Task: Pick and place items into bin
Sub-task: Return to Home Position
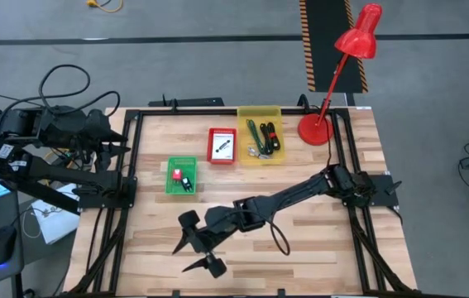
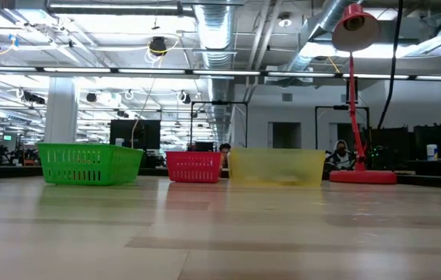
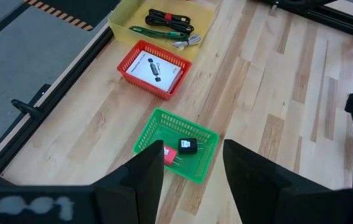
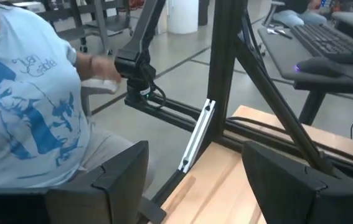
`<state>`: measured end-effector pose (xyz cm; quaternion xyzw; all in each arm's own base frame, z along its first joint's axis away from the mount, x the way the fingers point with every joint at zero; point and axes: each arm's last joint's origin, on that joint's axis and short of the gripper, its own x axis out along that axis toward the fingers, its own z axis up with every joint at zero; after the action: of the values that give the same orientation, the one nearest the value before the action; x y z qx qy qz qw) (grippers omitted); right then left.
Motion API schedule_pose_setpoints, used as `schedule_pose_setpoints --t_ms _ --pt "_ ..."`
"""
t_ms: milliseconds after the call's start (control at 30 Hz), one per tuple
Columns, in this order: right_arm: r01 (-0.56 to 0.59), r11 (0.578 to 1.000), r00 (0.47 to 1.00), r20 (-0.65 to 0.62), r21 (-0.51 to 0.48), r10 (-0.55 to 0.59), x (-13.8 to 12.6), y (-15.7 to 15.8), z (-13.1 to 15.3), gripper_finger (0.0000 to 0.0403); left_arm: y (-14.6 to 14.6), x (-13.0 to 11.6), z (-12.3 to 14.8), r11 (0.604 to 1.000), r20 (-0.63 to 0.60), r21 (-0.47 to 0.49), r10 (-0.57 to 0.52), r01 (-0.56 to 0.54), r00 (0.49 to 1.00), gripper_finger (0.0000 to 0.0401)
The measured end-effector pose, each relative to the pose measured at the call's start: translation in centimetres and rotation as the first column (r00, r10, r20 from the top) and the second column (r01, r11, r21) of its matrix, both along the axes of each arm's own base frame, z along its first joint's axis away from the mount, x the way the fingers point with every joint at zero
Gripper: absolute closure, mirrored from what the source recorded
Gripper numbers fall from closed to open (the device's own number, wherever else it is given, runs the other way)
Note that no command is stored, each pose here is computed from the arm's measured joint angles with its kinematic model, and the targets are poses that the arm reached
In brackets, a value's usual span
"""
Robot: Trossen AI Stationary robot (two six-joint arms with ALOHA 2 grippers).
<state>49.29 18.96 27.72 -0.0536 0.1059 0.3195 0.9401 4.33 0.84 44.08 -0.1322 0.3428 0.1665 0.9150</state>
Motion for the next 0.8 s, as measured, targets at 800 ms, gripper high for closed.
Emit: schedule_pose_setpoints --t_ms 800 --pt "0.034 0.999 0.993 -0.115 -0.011 -0.035 0.1 -1.2 -0.8 0.0148 -0.2 -0.9 0.1 0.999 0.028 0.016 -0.043 0.042 0.999 0.0247"
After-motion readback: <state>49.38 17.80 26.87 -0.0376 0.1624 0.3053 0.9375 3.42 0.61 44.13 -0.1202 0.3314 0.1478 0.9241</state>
